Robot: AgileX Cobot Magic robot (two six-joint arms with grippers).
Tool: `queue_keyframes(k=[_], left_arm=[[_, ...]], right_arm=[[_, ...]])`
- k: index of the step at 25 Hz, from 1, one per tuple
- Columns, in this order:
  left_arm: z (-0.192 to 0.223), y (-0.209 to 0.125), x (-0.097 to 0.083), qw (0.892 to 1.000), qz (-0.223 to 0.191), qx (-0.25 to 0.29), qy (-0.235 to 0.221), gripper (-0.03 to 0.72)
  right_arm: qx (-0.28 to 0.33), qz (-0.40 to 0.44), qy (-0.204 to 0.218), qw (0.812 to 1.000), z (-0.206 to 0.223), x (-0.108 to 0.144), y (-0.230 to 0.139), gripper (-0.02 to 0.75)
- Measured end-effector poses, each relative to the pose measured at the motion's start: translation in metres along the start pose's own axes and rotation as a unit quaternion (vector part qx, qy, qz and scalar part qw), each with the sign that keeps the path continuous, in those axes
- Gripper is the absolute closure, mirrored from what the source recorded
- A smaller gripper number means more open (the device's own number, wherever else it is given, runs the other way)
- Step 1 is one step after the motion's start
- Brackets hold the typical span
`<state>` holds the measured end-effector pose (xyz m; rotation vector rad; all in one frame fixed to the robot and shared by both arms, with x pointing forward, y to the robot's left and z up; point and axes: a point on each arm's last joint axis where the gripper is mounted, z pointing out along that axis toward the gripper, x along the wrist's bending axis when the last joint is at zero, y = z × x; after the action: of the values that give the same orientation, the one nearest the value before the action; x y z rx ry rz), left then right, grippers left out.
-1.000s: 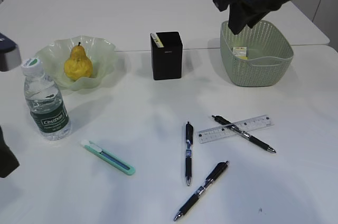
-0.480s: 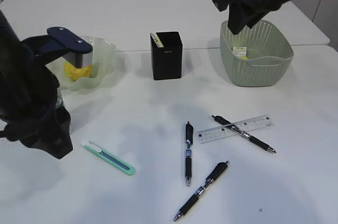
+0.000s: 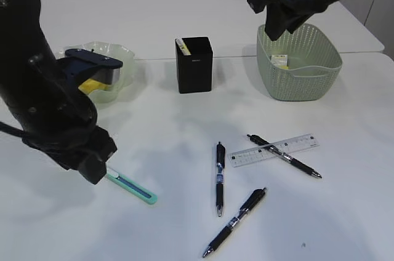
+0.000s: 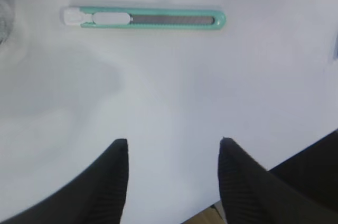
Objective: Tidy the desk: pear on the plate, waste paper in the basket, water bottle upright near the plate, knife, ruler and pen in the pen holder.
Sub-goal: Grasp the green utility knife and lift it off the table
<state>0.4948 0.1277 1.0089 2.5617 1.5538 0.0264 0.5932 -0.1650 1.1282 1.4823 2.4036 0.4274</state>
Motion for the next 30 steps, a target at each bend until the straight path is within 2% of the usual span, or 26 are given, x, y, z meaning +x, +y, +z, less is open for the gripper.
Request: queue_keyframes(k=[4, 7, 14, 17, 20, 23, 27, 30], left_arm=[[0.000, 0.011, 0.004, 0.997, -0.070, -0.020, -0.002, 0.305], [-0.001, 0.015, 0.009, 0.991, -0.133, -0.035, -0.004, 0.305], [-0.001, 0.019, 0.016, 0.962, -0.266, -0.050, -0.014, 0.305], [-0.002, 0.020, 0.015, 0.941, -0.332, -0.059, -0.022, 0.305], [-0.002, 0.024, 0.014, 0.911, -0.404, -0.071, -0.041, 0.305], [-0.003, 0.028, 0.012, 0.886, -0.450, -0.086, -0.064, 0.305], [-0.003, 0.032, 0.011, 0.869, -0.478, -0.095, -0.082, 0.305], [0.006, 0.032, 0.010, 0.857, -0.503, -0.074, -0.082, 0.305]], right_arm=[[0.000, 0.000, 0.000, 1.000, 0.000, 0.000, 0.000, 0.458], [0.000, 0.001, 0.002, 1.000, 0.000, 0.000, 0.000, 0.458], [-0.001, 0.004, 0.011, 1.000, 0.000, 0.002, 0.000, 0.458], [-0.001, 0.004, 0.013, 1.000, 0.000, 0.002, 0.000, 0.458], [-0.002, 0.006, 0.019, 1.000, 0.000, 0.003, 0.000, 0.458], [-0.003, 0.008, 0.024, 1.000, 0.000, 0.004, 0.001, 0.458], [-0.003, 0.009, 0.026, 1.000, 0.000, 0.005, 0.001, 0.457], [-0.003, 0.009, 0.027, 1.000, 0.000, 0.005, 0.001, 0.458]])
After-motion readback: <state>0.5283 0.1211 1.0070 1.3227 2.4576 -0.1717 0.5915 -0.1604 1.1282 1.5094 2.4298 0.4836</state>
